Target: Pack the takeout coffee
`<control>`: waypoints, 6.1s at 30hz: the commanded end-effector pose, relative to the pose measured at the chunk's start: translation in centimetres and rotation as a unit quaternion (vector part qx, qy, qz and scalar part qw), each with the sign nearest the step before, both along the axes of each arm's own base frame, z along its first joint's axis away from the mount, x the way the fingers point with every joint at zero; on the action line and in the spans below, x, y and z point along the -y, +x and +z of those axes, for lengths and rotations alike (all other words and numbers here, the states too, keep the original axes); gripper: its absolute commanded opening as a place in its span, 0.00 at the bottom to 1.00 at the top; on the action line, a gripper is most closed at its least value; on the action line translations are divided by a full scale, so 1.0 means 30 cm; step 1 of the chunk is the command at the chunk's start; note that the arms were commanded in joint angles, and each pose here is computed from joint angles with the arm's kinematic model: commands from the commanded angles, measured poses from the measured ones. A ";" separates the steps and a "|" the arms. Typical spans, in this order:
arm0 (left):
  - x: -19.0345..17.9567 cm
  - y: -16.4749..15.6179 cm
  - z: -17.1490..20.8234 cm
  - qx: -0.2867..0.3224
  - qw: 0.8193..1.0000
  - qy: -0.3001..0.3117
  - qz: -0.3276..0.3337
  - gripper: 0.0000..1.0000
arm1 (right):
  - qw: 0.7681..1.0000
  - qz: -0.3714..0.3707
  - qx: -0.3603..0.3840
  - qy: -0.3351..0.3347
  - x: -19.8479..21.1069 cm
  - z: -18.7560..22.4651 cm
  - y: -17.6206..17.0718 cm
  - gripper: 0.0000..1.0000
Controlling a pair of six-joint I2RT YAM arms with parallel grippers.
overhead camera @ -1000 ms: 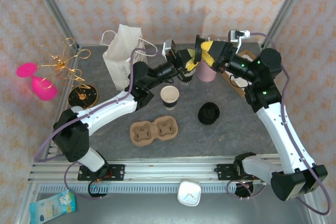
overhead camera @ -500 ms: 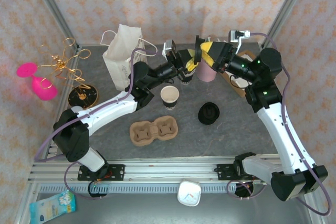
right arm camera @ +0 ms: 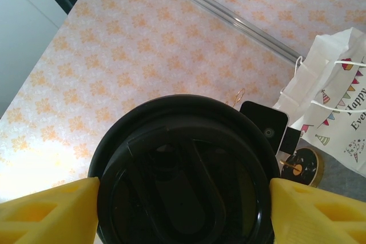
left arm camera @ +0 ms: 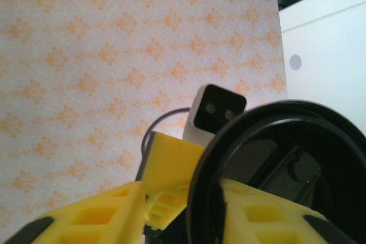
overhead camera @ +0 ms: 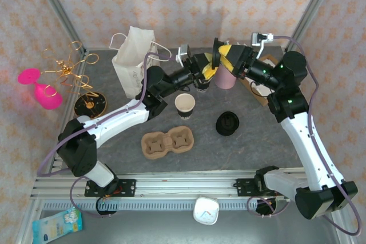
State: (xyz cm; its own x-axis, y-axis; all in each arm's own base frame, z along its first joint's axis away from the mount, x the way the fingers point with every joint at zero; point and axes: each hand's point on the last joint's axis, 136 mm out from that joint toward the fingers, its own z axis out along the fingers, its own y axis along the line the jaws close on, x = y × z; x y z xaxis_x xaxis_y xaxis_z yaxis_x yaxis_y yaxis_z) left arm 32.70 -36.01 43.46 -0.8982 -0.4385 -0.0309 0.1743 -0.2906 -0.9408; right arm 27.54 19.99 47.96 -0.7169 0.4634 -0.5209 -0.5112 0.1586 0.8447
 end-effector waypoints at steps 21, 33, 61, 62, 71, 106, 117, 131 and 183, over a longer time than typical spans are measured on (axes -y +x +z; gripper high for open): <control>-0.646 -0.004 -0.284 0.003 0.883 0.335 0.328 0.47 | 0.957 -0.069 -0.064 -0.274 -0.163 -0.349 0.161 0.73; -0.803 -0.105 -0.470 -0.001 0.796 0.497 0.347 0.46 | 0.840 -0.112 -0.125 -0.516 -0.201 -0.709 0.206 0.70; -0.912 -0.194 -0.600 -0.022 0.758 0.536 0.370 0.46 | 0.730 -0.071 -0.136 -0.667 -0.353 -1.017 0.178 0.67; -0.915 -0.193 -0.603 -0.023 0.757 0.537 0.372 0.46 | 0.728 -0.073 -0.135 -0.669 -0.352 -1.018 0.181 0.67; -0.916 -0.195 -0.618 -0.023 0.754 0.543 0.369 0.46 | 0.712 -0.078 -0.134 -0.685 -0.347 -1.050 0.194 0.67; -0.935 -0.196 -0.630 -0.028 0.743 0.552 0.376 0.47 | 0.716 -0.075 -0.170 -0.672 -0.317 -1.132 0.216 0.67; -0.939 -0.196 -0.634 -0.030 0.741 0.555 0.378 0.47 | 0.714 -0.040 -0.197 -0.671 -0.316 -1.226 0.158 0.69; -0.933 -0.195 -0.634 -0.029 0.744 0.552 0.375 0.47 | 0.692 -0.070 -0.194 -0.692 -0.270 -1.222 0.174 0.73; -0.814 -0.184 -0.622 -0.004 0.792 0.528 0.307 0.47 | 0.713 -0.182 -0.209 -0.644 0.011 -1.027 0.256 0.69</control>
State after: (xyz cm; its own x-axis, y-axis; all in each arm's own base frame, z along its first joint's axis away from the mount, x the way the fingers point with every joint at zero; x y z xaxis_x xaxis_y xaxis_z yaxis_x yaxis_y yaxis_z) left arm 26.87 -10.89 23.73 -0.5283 -0.5374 -0.6574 -0.0812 0.8027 -0.5908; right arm 35.22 22.06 15.76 -0.9025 -0.0484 -0.4280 -0.0355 0.9986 -0.0380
